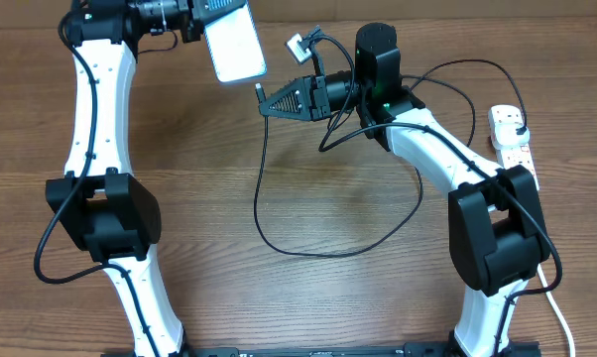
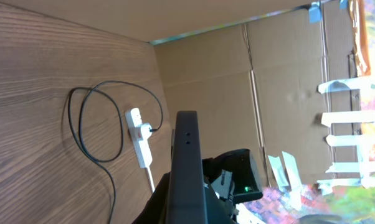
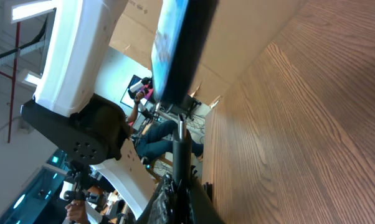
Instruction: Plug charger to phone and switch on socket
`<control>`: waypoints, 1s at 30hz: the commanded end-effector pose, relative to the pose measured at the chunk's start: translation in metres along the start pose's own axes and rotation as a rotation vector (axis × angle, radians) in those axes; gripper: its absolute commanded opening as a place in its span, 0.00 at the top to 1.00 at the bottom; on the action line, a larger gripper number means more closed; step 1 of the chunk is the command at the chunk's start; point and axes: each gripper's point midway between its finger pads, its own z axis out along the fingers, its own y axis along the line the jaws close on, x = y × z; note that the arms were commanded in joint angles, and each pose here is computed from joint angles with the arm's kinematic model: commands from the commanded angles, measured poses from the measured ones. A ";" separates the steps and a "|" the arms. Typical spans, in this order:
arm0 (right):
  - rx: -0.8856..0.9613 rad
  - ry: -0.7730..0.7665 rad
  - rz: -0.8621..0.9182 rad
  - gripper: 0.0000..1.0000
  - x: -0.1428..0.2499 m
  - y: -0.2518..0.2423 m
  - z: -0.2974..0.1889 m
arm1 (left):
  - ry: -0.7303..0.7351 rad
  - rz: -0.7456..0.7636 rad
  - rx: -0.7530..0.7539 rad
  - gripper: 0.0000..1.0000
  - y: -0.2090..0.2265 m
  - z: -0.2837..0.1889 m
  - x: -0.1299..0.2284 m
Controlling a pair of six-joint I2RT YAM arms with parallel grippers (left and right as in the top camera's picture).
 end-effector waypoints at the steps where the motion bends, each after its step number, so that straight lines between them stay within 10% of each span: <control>1: -0.018 0.005 -0.075 0.96 -0.008 0.025 0.001 | 0.005 0.095 0.012 0.96 -0.026 0.004 0.005; 30: -0.005 -0.016 -0.036 0.96 -0.013 0.025 0.003 | 0.011 0.134 -0.001 0.96 -0.026 0.017 0.008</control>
